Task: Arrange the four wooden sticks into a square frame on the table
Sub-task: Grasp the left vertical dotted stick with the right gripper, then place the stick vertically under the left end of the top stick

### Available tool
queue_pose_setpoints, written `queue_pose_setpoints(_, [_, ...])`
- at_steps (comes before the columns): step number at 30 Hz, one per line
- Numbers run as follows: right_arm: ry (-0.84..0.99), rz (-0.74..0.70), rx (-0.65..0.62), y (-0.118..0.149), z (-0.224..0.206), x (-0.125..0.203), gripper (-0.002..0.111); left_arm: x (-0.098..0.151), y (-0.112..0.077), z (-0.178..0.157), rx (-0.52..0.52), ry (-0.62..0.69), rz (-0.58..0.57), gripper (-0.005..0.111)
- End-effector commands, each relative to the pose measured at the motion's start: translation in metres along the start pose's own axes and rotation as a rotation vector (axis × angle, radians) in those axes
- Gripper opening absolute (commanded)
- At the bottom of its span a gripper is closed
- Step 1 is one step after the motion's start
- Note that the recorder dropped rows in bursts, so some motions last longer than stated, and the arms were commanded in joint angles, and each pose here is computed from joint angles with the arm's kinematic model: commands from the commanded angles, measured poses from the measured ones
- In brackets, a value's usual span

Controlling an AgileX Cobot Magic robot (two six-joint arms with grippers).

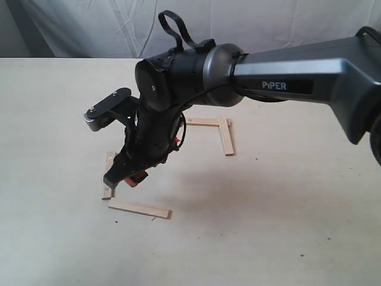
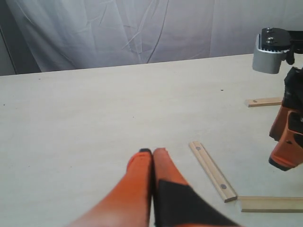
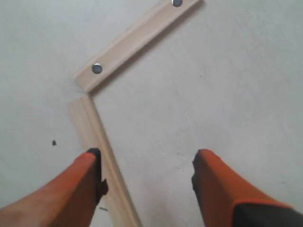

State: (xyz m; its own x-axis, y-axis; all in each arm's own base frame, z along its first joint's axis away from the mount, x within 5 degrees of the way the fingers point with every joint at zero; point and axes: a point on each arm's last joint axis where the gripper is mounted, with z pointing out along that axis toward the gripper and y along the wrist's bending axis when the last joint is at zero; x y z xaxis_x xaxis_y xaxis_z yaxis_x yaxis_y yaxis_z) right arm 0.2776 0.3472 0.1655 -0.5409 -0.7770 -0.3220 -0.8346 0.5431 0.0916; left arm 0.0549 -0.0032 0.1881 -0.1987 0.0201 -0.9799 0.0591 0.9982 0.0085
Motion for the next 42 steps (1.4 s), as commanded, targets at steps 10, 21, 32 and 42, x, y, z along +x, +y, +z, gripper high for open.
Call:
queue_pose_setpoints(10, [-0.046, 0.364, -0.034, 0.002, 0.022, -0.053, 0.056, 0.001, 0.0, 0.0, 0.004, -0.002, 0.0, 0.0])
queue_pose_setpoints(21, [0.024, 0.484, 0.018, 0.009, 0.075, -0.047, 0.051, 0.001, 0.0, 0.0, 0.004, -0.002, 0.0, 0.0])
queue_pose_setpoints(32, [0.053, 0.514, 0.039, -0.004, 0.062, -0.05, 0.002, 0.001, 0.0, 0.0, 0.004, -0.002, 0.0, 0.0])
queue_pose_setpoints(42, [-0.056, 0.59, 0.031, 0.012, 0.041, -0.072, 0.062, 0.001, 0.0, 0.0, 0.004, -0.002, 0.0, 0.0])
